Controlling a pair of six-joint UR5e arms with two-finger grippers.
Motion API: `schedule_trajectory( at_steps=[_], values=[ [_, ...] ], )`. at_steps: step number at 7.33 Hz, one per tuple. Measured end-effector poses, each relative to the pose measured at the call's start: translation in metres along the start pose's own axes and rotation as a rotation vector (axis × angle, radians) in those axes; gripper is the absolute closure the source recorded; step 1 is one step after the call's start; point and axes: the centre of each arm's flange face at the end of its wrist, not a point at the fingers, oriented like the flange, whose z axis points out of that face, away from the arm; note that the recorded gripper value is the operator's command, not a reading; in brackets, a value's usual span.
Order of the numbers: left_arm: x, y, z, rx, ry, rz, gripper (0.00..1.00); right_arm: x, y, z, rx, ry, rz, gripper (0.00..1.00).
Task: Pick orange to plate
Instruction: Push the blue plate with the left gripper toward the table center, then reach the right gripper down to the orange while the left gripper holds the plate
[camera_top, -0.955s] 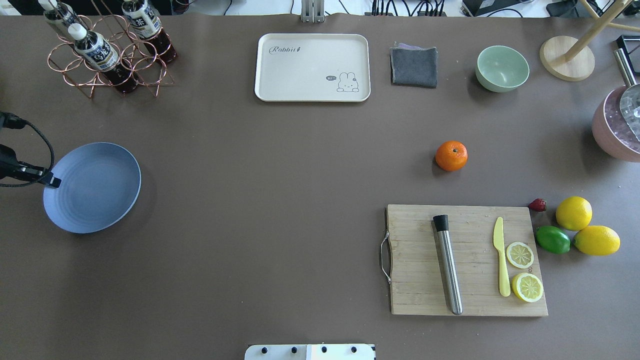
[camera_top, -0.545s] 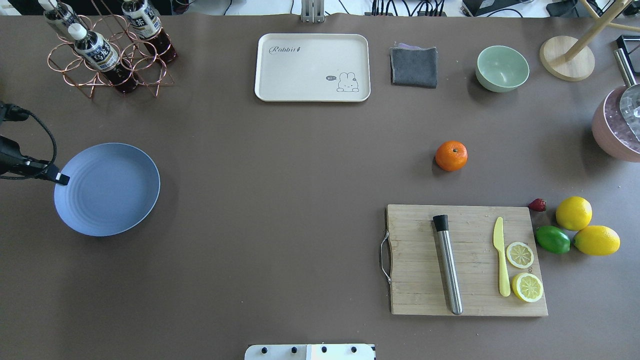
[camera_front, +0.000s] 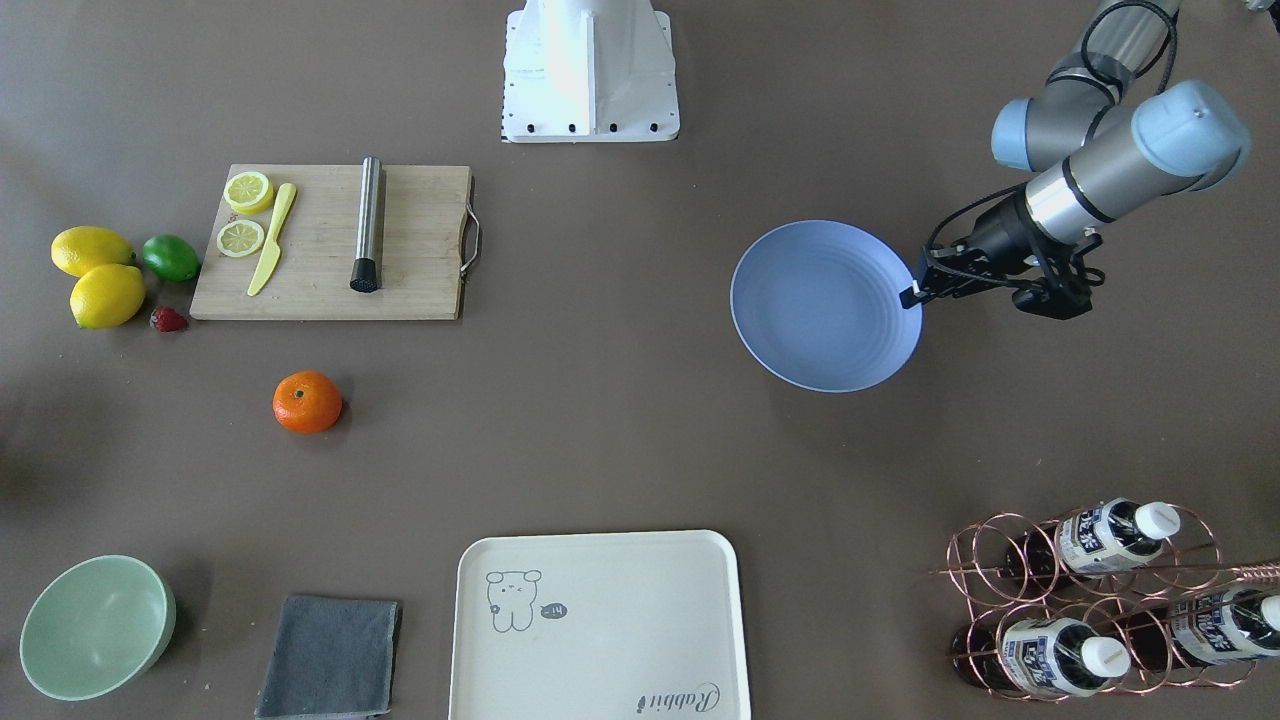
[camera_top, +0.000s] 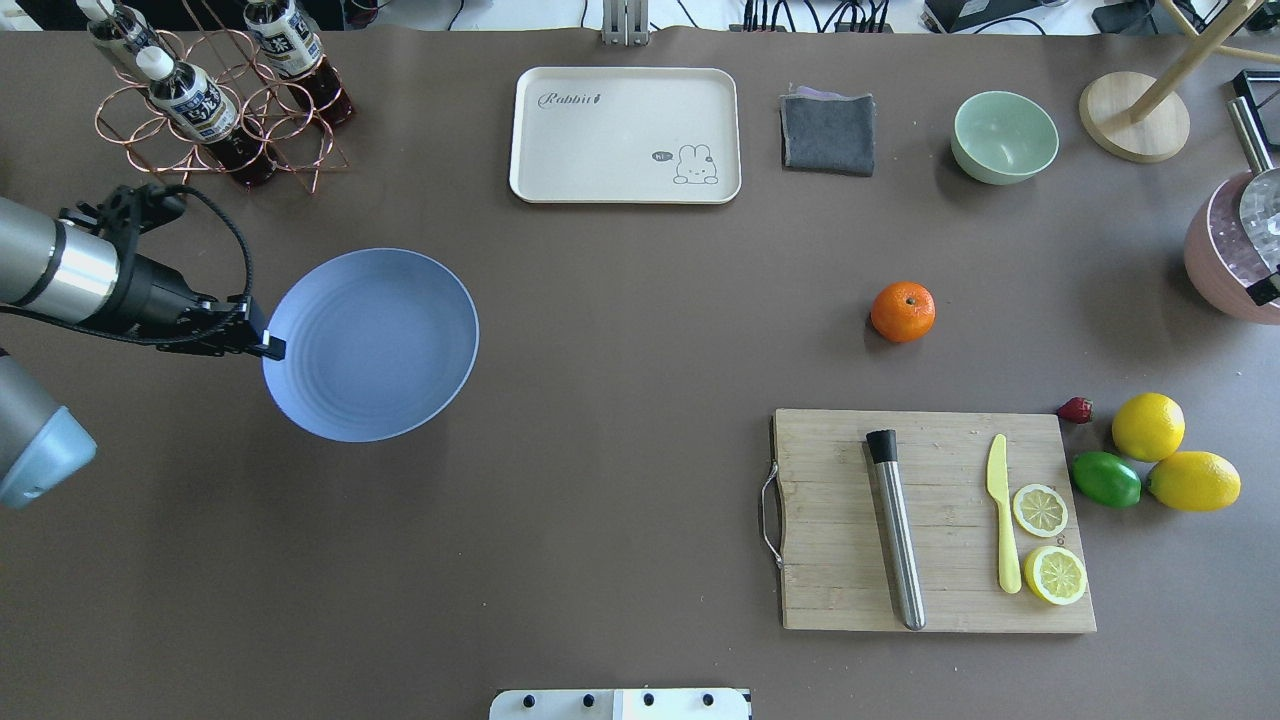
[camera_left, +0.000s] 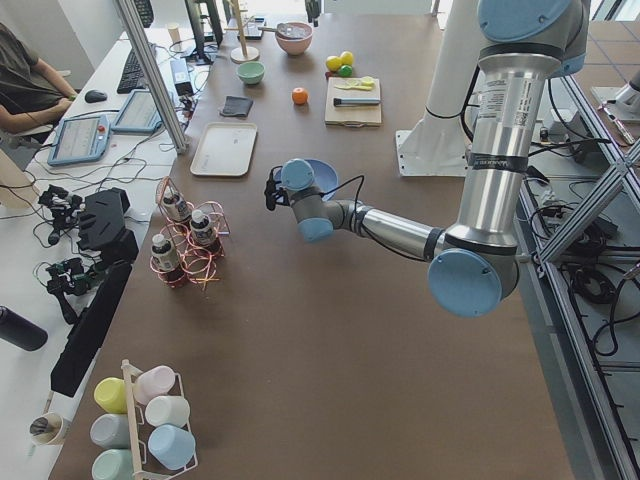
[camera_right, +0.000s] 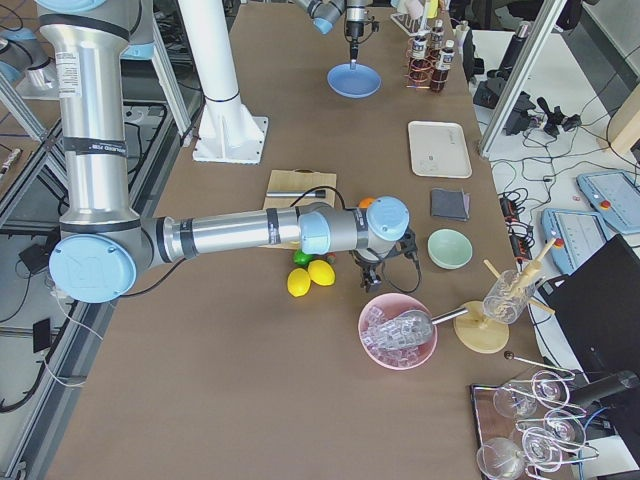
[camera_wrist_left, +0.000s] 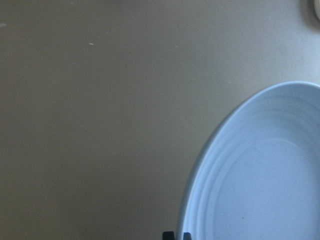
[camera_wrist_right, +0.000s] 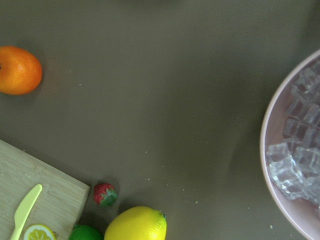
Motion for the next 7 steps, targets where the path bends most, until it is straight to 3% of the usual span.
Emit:
schedule_trajectory(
  at_steps=[2,4,7],
  values=[
    [0.078,0.031,0.053,0.042,0.023,-0.048,1.00,-0.057,-0.029,0.032,0.007,0.017,-0.006,0.00],
    [0.159,0.064,0.109,0.077,-0.005,-0.076,1.00,-0.129,-0.056,0.085,0.041,0.052,0.022,0.00],
    [0.193,0.106,0.152,0.086,-0.038,-0.063,1.00,-0.211,-0.093,0.147,0.070,0.103,0.075,0.00]
  ],
)
